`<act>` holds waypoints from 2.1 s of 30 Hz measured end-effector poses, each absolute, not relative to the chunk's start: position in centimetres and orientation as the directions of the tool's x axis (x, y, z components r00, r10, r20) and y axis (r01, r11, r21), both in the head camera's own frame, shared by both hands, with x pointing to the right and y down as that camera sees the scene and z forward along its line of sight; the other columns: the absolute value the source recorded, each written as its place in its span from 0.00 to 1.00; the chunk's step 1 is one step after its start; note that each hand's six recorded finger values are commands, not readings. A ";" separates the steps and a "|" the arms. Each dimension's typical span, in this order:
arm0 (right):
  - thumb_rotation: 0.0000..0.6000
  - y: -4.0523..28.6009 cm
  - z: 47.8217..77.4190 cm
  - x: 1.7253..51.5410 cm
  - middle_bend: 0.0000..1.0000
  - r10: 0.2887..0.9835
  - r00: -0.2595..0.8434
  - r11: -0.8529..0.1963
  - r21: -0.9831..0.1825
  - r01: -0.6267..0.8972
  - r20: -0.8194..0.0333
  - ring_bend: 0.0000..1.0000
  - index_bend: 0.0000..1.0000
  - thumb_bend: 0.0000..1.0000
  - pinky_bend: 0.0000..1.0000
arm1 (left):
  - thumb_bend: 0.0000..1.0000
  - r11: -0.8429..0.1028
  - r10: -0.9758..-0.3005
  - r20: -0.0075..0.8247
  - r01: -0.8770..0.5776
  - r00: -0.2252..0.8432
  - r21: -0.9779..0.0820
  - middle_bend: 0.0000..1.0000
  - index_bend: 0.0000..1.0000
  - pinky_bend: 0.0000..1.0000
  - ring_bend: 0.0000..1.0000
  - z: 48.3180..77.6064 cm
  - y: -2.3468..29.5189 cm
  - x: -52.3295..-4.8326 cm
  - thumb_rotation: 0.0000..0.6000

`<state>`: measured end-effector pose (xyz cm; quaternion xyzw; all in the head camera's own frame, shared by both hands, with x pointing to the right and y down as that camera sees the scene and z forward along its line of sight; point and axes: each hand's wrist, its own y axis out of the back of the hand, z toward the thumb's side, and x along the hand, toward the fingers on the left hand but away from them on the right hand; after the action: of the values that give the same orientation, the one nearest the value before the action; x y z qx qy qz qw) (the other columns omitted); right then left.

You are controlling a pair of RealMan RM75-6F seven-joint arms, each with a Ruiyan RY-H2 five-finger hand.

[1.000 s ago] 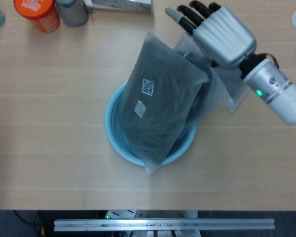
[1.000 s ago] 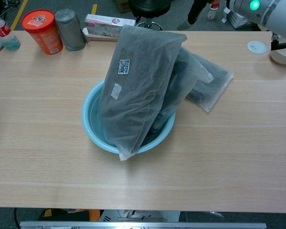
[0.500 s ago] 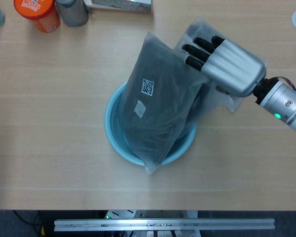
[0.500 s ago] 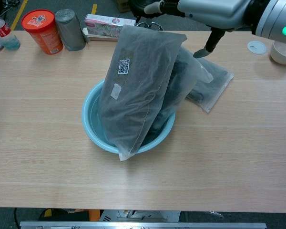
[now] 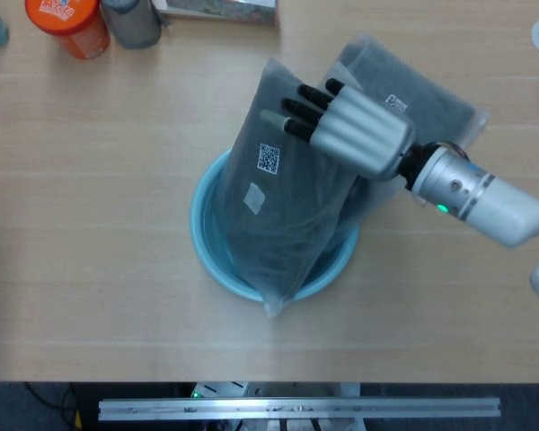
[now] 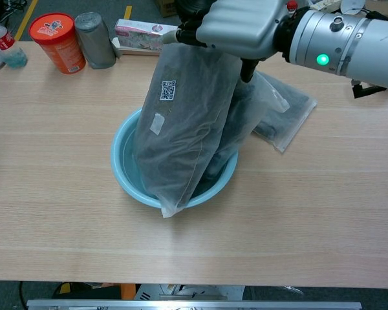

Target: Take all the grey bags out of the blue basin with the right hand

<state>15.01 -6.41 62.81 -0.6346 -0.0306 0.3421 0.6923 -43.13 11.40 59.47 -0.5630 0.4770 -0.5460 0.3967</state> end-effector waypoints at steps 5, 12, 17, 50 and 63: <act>1.00 -6.0 64.1 13.5 0.40 0.489 0.766 -0.029 -0.886 -0.464 -0.417 0.28 0.34 0.05 0.41 | 0.23 -0.231 -0.970 0.238 -0.107 -0.057 -0.967 0.28 0.30 0.24 0.24 59.4 11.6 -43.3 1.00; 1.00 -6.2 64.7 12.3 0.77 0.495 0.782 0.006 -0.898 -0.439 -0.379 0.71 0.89 0.14 0.77 | 0.23 -0.221 -0.972 0.228 -0.105 -0.056 -0.970 0.28 0.30 0.24 0.24 59.1 11.5 -43.4 1.00; 1.00 -6.8 63.8 12.1 0.82 0.499 0.814 0.023 -0.935 -0.355 -0.296 0.78 0.95 0.14 0.85 | 0.23 -0.220 -0.972 0.228 -0.103 -0.065 -0.970 0.28 0.30 0.24 0.24 58.9 11.6 -43.6 1.00; 1.00 -16.9 53.5 24.5 0.83 0.842 0.502 0.290 -0.950 -0.119 0.195 0.80 0.96 0.14 0.87 | 0.23 -0.222 -0.974 0.226 -0.104 -0.021 -0.969 0.28 0.30 0.24 0.24 59.1 11.1 -42.1 1.00; 1.00 -17.8 58.8 17.3 0.81 0.853 0.507 0.219 -0.966 -0.138 0.122 0.80 0.95 0.14 0.87 | 0.23 -0.214 -0.974 0.221 -0.107 -0.056 -0.971 0.28 0.30 0.24 0.24 58.7 11.9 -43.4 1.00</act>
<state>17.29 -17.83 58.84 -0.5146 -0.3476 0.3542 0.6992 -43.37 11.85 58.66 -0.5592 0.4833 -0.5425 0.3993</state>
